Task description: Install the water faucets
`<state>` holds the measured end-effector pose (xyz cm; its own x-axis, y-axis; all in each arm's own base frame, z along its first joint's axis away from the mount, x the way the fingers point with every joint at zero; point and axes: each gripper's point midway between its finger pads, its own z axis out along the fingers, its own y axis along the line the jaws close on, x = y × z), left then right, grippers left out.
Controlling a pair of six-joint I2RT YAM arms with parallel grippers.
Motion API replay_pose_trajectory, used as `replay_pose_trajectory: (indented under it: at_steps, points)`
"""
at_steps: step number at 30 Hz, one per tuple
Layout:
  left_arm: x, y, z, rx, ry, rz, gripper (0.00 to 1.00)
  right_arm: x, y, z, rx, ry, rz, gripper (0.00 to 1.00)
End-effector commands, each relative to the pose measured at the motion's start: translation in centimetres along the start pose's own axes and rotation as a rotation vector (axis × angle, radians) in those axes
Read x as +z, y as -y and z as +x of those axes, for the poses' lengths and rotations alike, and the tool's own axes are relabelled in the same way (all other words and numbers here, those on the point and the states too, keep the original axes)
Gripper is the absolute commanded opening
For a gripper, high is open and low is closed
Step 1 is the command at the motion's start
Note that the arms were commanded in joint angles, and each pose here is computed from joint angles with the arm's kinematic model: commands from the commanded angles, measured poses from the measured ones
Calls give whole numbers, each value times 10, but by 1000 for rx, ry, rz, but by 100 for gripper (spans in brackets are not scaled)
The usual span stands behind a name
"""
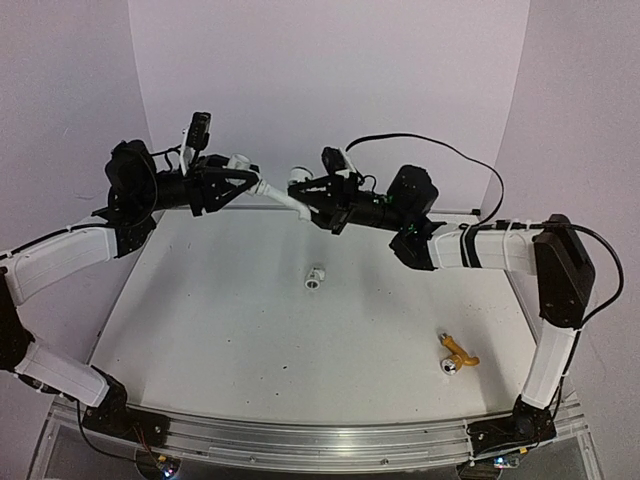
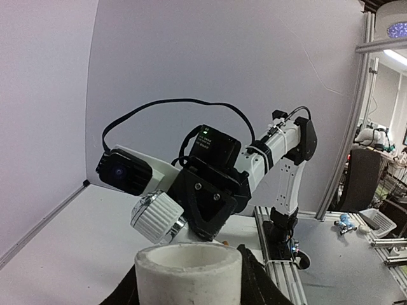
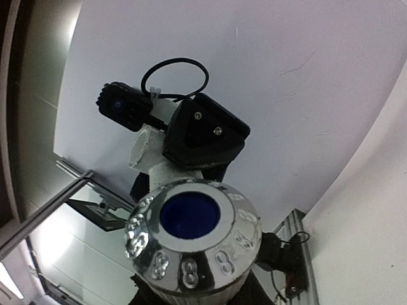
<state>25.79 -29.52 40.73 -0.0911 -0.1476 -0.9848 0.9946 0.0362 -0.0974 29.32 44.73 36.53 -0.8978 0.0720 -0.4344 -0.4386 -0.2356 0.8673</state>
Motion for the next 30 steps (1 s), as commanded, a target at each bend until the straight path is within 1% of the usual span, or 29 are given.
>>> replay_pose_trajectory:
  at_steps: [1, 2, 3, 4, 5, 6, 7, 8, 9, 10, 11, 12, 14, 15, 18, 20, 23, 27, 30]
  points:
    - [7, 52, -21, 279, 29, 191, 0, -57, -21, -82, 293, 331, -114, 35]
    - [8, 37, -31, 165, 58, 96, 0, -70, -17, -86, 204, 365, -69, 47]
    - [8, 28, -35, 114, 80, 41, 0, -75, -18, -85, 149, 372, -51, 52]
    - [5, 9, -43, -2, 132, -73, 0, -81, -21, -84, 15, 376, -19, 62]
    - [4, 4, -43, -34, 142, -98, 0, -83, -24, -82, -24, 373, -9, 64]
    - [-5, -23, -46, -236, 204, -209, 0, -85, -28, -73, -276, 340, 62, 77]
    - [-7, -30, -45, -301, 211, -227, 0, -85, -36, -68, -368, 322, 84, 81]
    - [-9, -39, -40, -424, 217, -243, 0, -84, -28, -59, -544, 272, 172, 84]
    - [-9, -45, -37, -486, 213, -250, 0, -83, -24, -54, -621, 244, 247, 86]
    - [-7, -51, -29, -595, 203, -252, 0, -80, -20, -46, -837, 194, 349, 92]
    - [-4, -55, -24, -678, 195, -248, 0, -76, -21, -39, -1021, 150, 438, 95]
    - [-2, -56, -19, -730, 186, -238, 0, -69, -13, -28, -1119, 99, 504, 97]
    - [3, -63, -6, -885, 166, -218, 0, -55, -5, -9, -1469, -48, 592, 98]
    - [6, -64, -4, -930, 154, -203, 0, -50, -2, -2, -1553, -82, 603, 98]
    - [12, -66, 3, -1000, 125, -177, 0, -40, 1, 2, -1667, -95, 605, 98]
    - [13, -66, 4, -1006, 119, -173, 0, -31, 0, -1, -1693, -70, 598, 98]
    - [13, -64, 5, -1001, 117, -171, 0, -20, 5, -13, -1632, -9, 604, 96]
    - [16, -62, 4, -993, 107, -157, 0, -10, 19, -27, -1514, 42, 633, 86]
    - [18, -60, 4, -979, 94, -144, 0, -4, 25, -32, -1428, 70, 628, 75]
